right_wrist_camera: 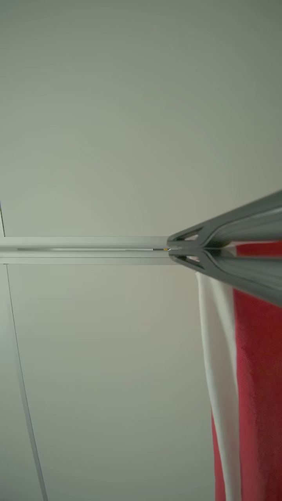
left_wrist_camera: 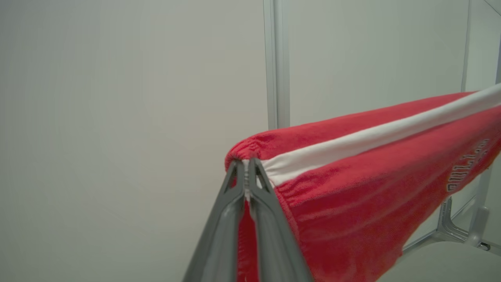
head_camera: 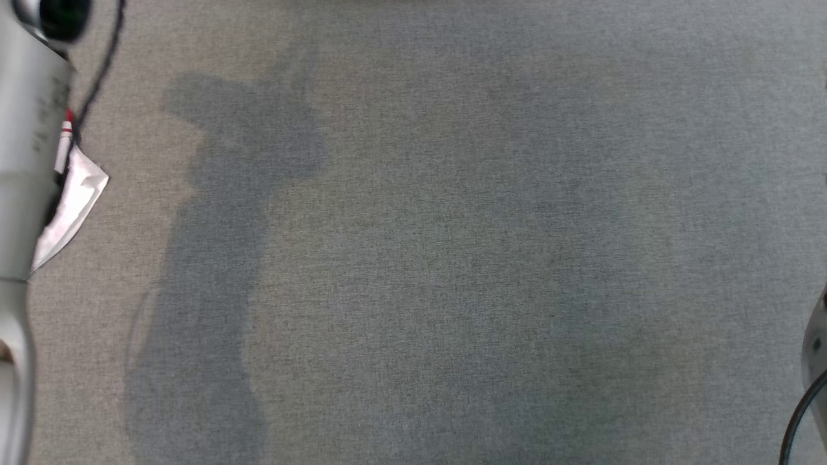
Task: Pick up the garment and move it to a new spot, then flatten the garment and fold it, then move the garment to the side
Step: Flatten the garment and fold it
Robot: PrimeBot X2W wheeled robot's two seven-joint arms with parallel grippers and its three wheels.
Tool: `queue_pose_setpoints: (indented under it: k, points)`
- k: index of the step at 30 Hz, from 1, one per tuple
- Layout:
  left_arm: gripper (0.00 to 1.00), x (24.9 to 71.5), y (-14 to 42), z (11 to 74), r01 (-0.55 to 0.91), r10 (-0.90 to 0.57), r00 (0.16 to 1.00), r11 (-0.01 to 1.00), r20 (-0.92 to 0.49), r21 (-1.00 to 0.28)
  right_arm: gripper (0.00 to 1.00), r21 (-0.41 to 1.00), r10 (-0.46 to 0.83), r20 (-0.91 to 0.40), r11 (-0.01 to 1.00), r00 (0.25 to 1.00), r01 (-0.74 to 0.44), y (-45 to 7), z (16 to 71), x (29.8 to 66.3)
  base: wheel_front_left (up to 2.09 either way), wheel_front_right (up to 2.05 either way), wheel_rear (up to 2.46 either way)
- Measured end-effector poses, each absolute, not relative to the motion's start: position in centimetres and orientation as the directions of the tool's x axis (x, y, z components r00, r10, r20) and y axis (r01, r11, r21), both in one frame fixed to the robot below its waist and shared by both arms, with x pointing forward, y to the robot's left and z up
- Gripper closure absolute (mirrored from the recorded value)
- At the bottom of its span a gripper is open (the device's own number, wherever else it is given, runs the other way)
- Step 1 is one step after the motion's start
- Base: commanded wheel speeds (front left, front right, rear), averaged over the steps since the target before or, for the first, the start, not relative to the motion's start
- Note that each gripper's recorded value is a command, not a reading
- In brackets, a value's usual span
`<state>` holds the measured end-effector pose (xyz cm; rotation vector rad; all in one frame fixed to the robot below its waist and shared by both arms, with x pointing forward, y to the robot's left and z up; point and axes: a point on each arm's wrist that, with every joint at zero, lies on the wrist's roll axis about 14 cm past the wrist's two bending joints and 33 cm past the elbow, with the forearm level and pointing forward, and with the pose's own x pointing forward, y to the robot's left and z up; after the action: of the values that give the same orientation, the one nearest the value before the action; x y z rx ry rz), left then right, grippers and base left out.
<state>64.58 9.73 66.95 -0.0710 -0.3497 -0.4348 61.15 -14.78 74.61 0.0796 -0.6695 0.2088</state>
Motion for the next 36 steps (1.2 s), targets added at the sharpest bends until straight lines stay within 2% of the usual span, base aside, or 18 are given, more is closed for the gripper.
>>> queue_pose_setpoints:
  k: [4,8,12,15,24,36]
  points:
    - [1.00,63.7,8.3,60.8,0.442,-0.407,0.882,0.890,0.237,-0.116,1.00,0.010,0.185,0.526,0.975,0.830,-0.223,-14.6,69.5,61.0,0.00,0.00,0.00]
    - [1.00,60.0,7.2,50.7,0.416,-0.424,0.906,0.875,0.022,-0.247,1.00,0.058,0.198,0.338,0.971,0.920,-0.231,-14.4,60.6,59.5,0.00,0.00,0.00]
    - [1.00,53.5,5.5,41.8,0.416,-0.480,0.854,0.862,-0.200,-0.290,1.00,0.115,0.195,0.133,0.971,0.972,-0.210,-14.7,52.0,55.7,0.00,0.00,0.00]
    - [1.00,49.1,4.6,37.9,0.389,-0.495,0.816,0.852,-0.299,-0.350,1.00,0.152,0.184,0.028,0.971,0.983,-0.186,-15.0,48.1,52.6,0.00,0.00,0.00]
    - [1.00,43.5,5.4,36.3,0.281,-0.448,0.820,0.857,-0.356,-0.432,1.00,0.240,0.100,-0.104,0.968,0.990,-0.073,-16.9,43.9,45.4,0.00,0.00,0.00]
    - [1.00,35.4,8.4,36.2,0.144,-0.347,0.853,0.874,-0.389,-0.464,1.00,0.302,0.038,-0.128,0.953,0.991,0.003,-17.9,43.9,37.0,0.00,0.00,0.00]
